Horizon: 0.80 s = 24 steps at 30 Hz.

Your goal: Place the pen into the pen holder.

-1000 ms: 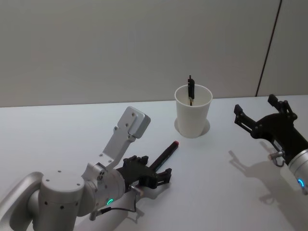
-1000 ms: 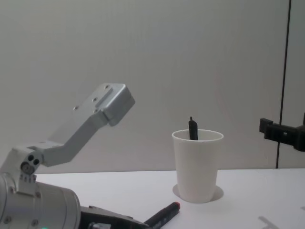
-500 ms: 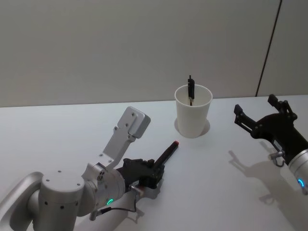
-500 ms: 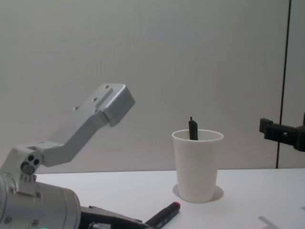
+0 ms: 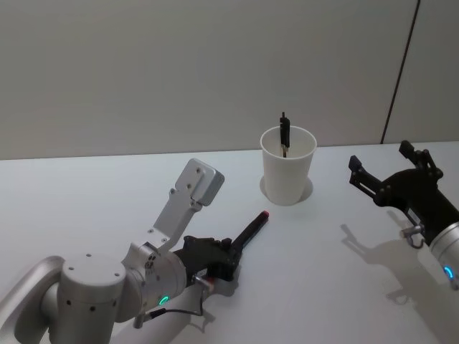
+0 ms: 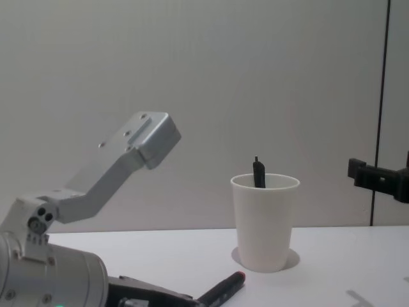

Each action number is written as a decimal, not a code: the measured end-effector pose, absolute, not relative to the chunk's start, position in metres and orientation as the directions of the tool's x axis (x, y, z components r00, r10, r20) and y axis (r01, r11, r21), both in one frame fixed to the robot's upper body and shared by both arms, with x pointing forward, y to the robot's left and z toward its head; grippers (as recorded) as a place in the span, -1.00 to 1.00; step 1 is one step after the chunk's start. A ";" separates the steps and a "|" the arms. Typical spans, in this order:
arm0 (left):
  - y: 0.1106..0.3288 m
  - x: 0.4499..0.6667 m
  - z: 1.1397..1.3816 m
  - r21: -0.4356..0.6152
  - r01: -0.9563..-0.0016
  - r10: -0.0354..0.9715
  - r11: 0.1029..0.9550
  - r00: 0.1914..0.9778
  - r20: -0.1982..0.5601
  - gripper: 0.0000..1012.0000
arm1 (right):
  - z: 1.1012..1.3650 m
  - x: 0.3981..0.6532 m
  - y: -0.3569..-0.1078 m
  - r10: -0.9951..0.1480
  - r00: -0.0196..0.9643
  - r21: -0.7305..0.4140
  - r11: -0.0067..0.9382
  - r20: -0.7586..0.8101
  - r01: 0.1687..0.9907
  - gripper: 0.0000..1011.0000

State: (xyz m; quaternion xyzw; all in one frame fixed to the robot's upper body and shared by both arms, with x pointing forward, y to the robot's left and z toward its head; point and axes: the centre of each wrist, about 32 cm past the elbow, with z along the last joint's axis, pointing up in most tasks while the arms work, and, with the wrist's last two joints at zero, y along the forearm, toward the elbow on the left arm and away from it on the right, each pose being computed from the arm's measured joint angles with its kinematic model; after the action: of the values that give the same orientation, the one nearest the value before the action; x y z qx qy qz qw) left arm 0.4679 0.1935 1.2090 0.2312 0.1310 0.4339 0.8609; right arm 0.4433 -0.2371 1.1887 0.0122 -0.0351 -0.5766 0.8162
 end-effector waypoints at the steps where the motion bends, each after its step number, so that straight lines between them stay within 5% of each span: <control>1: 0.193 0.468 1.209 0.512 -0.686 0.808 0.516 0.589 -0.025 -0.66 | 1.189 0.443 -0.237 -0.942 0.333 0.060 0.335 0.043 0.940 0.98; 24: 0.202 0.467 1.210 0.376 -0.728 0.808 0.573 0.578 -0.113 -0.66 | 1.189 0.443 -0.237 -0.942 0.333 0.060 0.335 0.043 0.940 0.98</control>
State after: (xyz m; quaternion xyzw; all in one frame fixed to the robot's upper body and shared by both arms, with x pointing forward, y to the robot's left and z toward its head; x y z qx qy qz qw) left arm 0.4668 0.2023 1.2098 0.1460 0.1374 0.4383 0.8762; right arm 0.4433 -0.2371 1.1887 0.0122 -0.0351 -0.5766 0.8162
